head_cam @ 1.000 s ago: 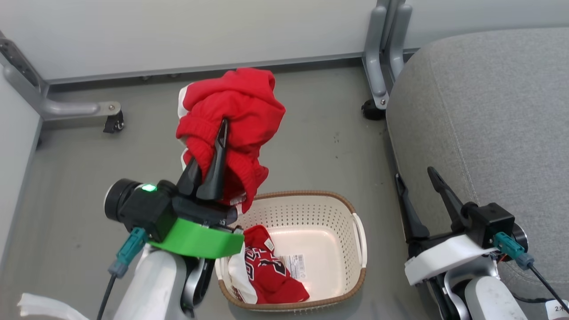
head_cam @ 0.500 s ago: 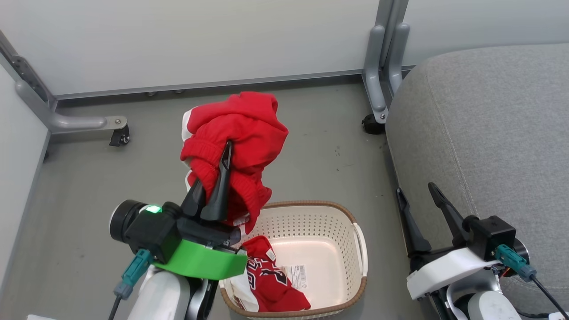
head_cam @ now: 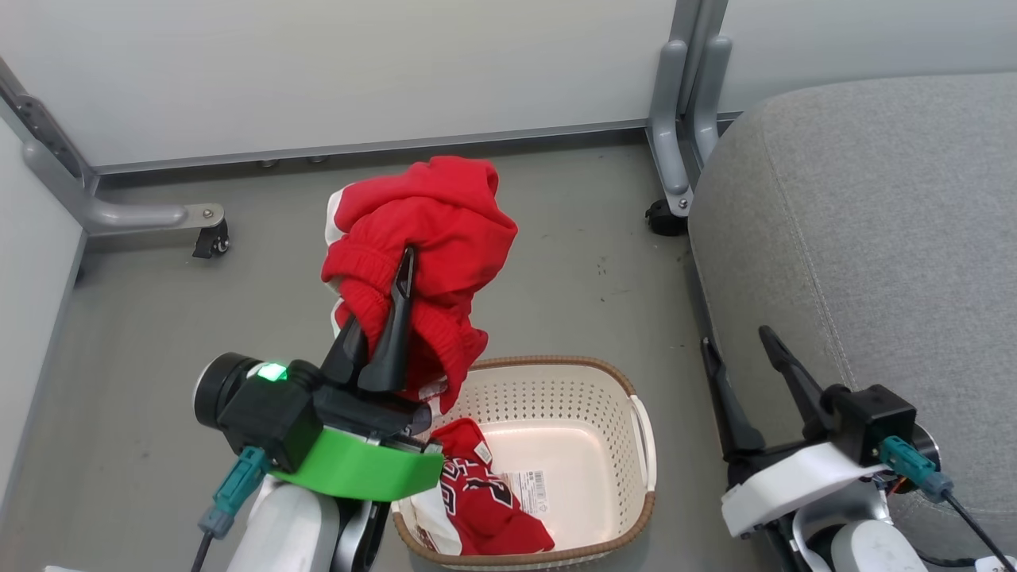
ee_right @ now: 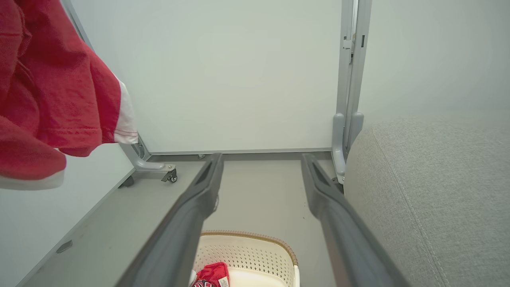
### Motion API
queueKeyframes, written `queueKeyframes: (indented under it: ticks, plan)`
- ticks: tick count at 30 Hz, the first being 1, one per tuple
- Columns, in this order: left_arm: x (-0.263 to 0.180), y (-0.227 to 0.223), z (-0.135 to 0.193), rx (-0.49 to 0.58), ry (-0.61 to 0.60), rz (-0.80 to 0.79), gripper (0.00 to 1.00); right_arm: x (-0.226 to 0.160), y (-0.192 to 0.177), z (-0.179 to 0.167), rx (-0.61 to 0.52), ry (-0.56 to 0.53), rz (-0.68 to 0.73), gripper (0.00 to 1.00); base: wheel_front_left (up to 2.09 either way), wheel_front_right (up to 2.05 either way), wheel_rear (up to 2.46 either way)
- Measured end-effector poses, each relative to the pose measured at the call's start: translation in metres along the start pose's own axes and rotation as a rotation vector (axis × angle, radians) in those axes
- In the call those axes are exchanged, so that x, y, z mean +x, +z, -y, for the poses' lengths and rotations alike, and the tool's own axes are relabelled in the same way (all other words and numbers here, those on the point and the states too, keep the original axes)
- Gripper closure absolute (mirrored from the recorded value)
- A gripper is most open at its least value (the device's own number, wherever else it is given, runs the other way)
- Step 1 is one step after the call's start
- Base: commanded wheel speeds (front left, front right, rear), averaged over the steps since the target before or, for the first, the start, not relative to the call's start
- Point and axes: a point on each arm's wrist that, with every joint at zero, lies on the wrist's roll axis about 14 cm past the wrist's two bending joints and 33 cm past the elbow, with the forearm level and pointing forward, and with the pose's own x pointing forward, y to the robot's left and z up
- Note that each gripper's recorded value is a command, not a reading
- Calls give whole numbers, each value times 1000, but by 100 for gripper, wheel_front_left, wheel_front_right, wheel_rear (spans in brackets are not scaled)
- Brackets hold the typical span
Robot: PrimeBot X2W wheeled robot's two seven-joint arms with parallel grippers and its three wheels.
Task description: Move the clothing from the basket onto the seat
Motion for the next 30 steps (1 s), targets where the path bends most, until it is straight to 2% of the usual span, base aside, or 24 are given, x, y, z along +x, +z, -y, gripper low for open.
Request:
queueKeyframes:
  ticks: [6, 11, 18, 22, 30]
  plan:
    - [0, 3, 0, 6, 0, 9, 100, 11, 18, -36, 2, 111, 42, 0, 0, 0, 0]
    - [0, 2, 0, 5, 0, 8, 100, 18, 38, -88, 28, 279, 81, 0, 0, 0, 0]
    - [-1, 0, 0, 3, -2, -1, 100, 13, 49, -157, 89, 524, 71, 0, 0, 0, 0]
    - [-2, -2, 0, 2, -3, -7, 100, 12, 44, -175, 91, 599, 44, 0, 0, 0, 0]
    - [-1, -5, 3, 0, -12, -15, 100, 23, 26, -192, 47, 662, -12, 0, 0, 0, 0]
